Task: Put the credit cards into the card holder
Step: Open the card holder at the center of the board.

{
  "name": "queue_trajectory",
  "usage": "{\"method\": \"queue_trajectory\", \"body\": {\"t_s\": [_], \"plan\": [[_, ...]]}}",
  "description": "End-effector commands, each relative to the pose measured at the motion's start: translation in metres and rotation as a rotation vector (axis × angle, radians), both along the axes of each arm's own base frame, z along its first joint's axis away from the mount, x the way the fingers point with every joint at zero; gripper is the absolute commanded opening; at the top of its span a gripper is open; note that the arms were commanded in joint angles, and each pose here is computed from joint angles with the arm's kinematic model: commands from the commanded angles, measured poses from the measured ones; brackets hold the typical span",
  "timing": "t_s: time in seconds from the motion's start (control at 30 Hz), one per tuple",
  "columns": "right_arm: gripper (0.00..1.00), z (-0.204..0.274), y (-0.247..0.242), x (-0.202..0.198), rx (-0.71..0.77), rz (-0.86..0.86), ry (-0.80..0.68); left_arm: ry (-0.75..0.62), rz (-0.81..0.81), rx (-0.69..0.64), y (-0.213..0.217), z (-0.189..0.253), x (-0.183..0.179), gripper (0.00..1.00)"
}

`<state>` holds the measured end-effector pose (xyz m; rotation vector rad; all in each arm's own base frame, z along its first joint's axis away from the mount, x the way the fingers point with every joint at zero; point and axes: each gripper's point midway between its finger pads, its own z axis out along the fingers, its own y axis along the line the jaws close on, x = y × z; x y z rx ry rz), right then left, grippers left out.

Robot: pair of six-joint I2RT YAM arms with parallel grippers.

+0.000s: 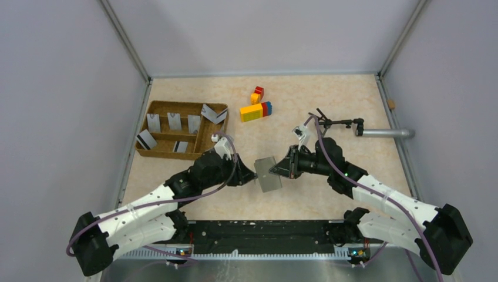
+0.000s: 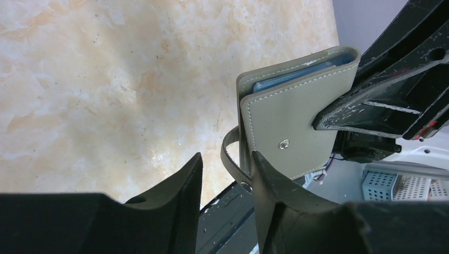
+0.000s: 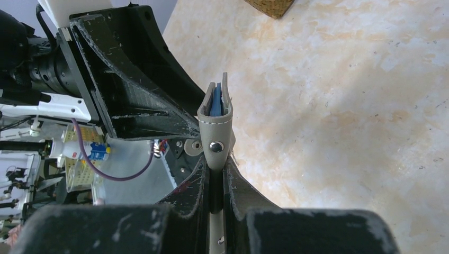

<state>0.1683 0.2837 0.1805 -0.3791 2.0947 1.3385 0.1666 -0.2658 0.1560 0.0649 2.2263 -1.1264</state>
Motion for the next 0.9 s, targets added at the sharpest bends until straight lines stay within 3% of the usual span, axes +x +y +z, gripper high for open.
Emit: {"method": "queue_trajectory", "body": {"t_s": [0.0, 0.3, 0.77, 0.87], "plan": [[0.0, 0.02, 0.003, 0.002, 0.039, -0.004, -0.056, 0.004, -0.047, -0.018, -0.003, 0.001, -0.006, 0.39], [0.0, 0.019, 0.004, 0.004, 0.035, -0.011, -0.048, 0.05, -0.061, 0.009, -0.004, -0.014, -0.009, 0.37], [0.0, 0.009, 0.003, 0.001, 0.02, -0.002, -0.022, 0.016, -0.137, 0.033, -0.017, -0.014, -0.005, 0.55], [0.0, 0.006, 0.003, 0.001, 0.014, -0.002, -0.016, 0.02, -0.16, 0.039, -0.021, -0.014, -0.006, 0.47]]}}
